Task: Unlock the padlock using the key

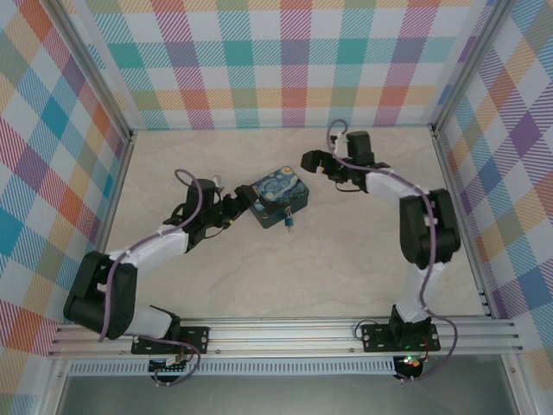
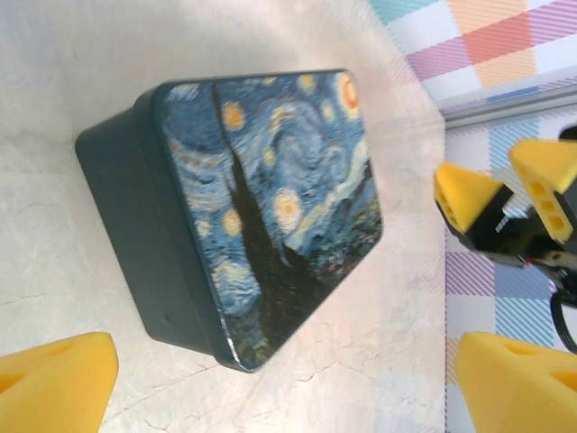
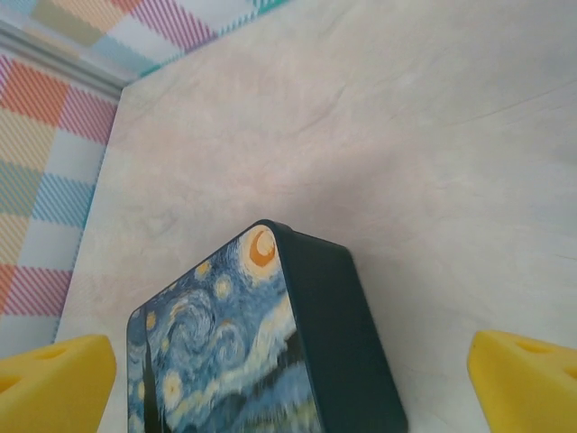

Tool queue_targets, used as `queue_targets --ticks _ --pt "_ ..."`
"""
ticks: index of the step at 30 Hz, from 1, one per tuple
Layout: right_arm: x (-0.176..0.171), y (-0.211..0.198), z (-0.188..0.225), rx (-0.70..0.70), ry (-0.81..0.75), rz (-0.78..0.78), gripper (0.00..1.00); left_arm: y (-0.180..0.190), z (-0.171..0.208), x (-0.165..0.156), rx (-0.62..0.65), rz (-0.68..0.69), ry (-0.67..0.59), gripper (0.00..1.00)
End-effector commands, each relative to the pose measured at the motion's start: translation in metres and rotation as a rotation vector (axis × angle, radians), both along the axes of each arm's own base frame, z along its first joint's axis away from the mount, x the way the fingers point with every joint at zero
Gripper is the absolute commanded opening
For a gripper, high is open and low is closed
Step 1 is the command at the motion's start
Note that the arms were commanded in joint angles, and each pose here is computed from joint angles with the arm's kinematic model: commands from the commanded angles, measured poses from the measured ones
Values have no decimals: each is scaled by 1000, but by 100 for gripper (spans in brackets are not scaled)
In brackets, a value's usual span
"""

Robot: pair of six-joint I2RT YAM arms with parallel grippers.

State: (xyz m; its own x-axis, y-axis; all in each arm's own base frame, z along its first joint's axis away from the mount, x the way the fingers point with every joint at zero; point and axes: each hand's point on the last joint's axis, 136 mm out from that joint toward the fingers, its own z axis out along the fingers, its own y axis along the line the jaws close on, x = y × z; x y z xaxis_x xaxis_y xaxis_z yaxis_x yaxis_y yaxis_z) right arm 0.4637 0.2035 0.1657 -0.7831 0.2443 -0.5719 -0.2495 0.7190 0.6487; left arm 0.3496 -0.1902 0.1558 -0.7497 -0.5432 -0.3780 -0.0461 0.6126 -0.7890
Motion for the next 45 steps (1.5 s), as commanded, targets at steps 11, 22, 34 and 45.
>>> queue_targets --ticks 11,22,34,45 --pt "-134 25 -31 121 159 34 76 62 13 -44 189 131 -119 100" --pt "-145 63 -85 151 269 52 54 85 10 -63 210 192 -129 100" --pt "-129 85 -116 150 322 54 39 90 11 -67 223 192 -141 100" --pt "-122 91 -133 145 341 54 33 91 12 -67 216 195 -138 100"
